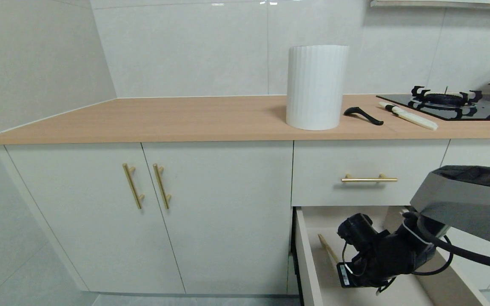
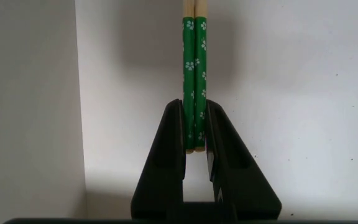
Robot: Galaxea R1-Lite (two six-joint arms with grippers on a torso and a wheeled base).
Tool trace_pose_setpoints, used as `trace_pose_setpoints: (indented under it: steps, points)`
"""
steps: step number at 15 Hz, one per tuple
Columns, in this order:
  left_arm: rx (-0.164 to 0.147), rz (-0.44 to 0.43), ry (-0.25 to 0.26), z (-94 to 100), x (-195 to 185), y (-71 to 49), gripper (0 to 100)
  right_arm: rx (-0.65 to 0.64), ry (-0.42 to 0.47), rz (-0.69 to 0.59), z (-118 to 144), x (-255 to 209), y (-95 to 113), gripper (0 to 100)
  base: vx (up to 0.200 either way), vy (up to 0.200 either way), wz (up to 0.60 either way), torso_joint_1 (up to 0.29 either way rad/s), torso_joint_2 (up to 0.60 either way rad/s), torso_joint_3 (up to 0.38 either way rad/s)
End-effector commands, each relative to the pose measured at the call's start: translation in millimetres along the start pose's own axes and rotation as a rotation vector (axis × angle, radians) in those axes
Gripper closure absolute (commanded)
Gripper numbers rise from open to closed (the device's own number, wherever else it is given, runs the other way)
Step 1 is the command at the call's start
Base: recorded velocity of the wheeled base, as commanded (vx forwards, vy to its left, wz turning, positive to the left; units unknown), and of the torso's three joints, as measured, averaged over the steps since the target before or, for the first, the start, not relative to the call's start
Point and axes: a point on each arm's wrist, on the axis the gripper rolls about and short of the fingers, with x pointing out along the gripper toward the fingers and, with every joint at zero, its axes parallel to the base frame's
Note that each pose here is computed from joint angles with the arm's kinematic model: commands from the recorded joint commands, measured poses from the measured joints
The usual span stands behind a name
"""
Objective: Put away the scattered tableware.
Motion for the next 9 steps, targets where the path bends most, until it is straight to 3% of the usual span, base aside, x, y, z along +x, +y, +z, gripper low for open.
trace_pose_setpoints:
  steps: [1,6,7,9]
  points:
    - [0.0,0.0,0.001,0.0,0.1,0.0,0,-0.001,0.001,0.0,-0.1,1.1,0.6,100,0.0,0.0,0.0,0.0,0.0,0.0]
    - [0.0,0.0,0.001,0.0,0.1,0.0,0,0.005,0.002,0.0,-0.3,1.6,0.5,100,0.0,0.0,0.0,0.0,0.0,0.0]
    - [0.0,0.0,0.001,0.0,0.1,0.0,0,0.005,0.002,0.0,-0.3,1.6,0.5,0,0.0,0.0,0.0,0.0,0.0,0.0]
    - [0.0,0.0,0.001,0.0,0.1,0.0,0,0.007,0.002,0.0,-0.3,1.6,0.5,0,0.0,0.0,0.0,0.0,0.0,0.0]
